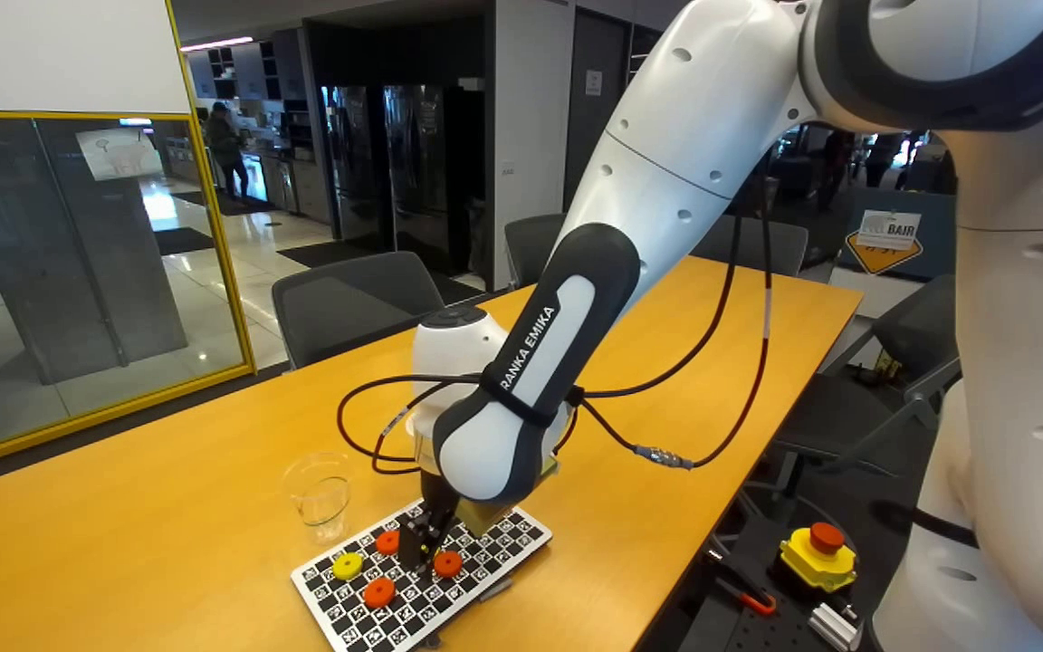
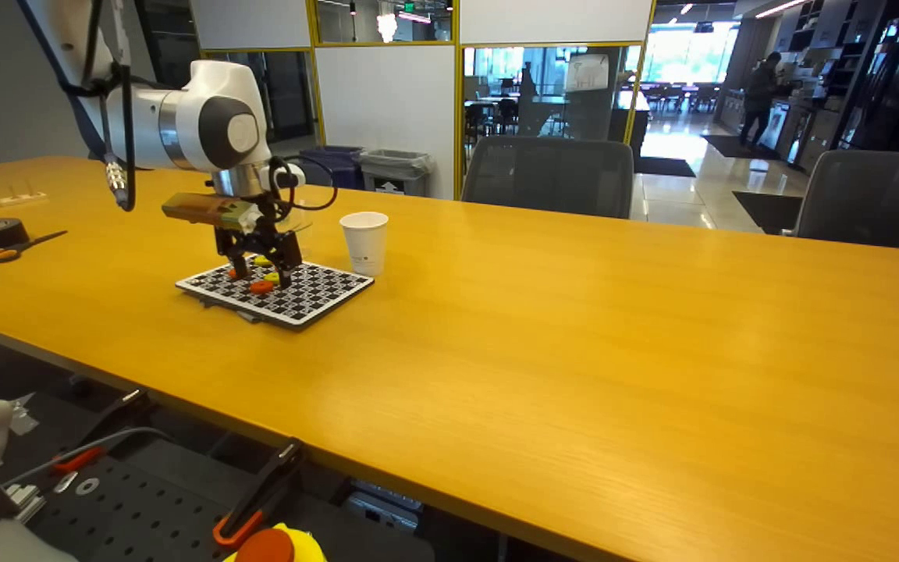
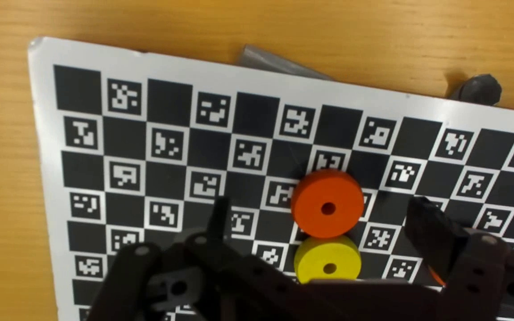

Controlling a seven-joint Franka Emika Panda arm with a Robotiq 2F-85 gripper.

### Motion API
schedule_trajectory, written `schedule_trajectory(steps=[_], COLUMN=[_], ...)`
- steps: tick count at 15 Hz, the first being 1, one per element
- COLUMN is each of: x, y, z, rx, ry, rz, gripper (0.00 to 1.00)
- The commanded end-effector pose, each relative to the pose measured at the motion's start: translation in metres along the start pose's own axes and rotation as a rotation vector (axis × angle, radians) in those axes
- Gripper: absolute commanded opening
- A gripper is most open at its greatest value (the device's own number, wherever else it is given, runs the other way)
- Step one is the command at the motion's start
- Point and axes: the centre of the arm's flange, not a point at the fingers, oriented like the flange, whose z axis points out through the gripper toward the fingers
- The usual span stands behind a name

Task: Put the orange rings inside the white cup and the yellow rings inside the clear cup

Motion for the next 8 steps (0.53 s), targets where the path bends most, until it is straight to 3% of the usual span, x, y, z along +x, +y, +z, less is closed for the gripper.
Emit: schedule_trajectory(steps=[1,8], x=[-0.0105,-0.0043], y=[-0.0011,0.0029], z=[-0.0053,-0.0098], rx=[0.025,0.026], ry=[0.020,0.032], rz=[0.022,0.038], gripper=[1.00,1.00])
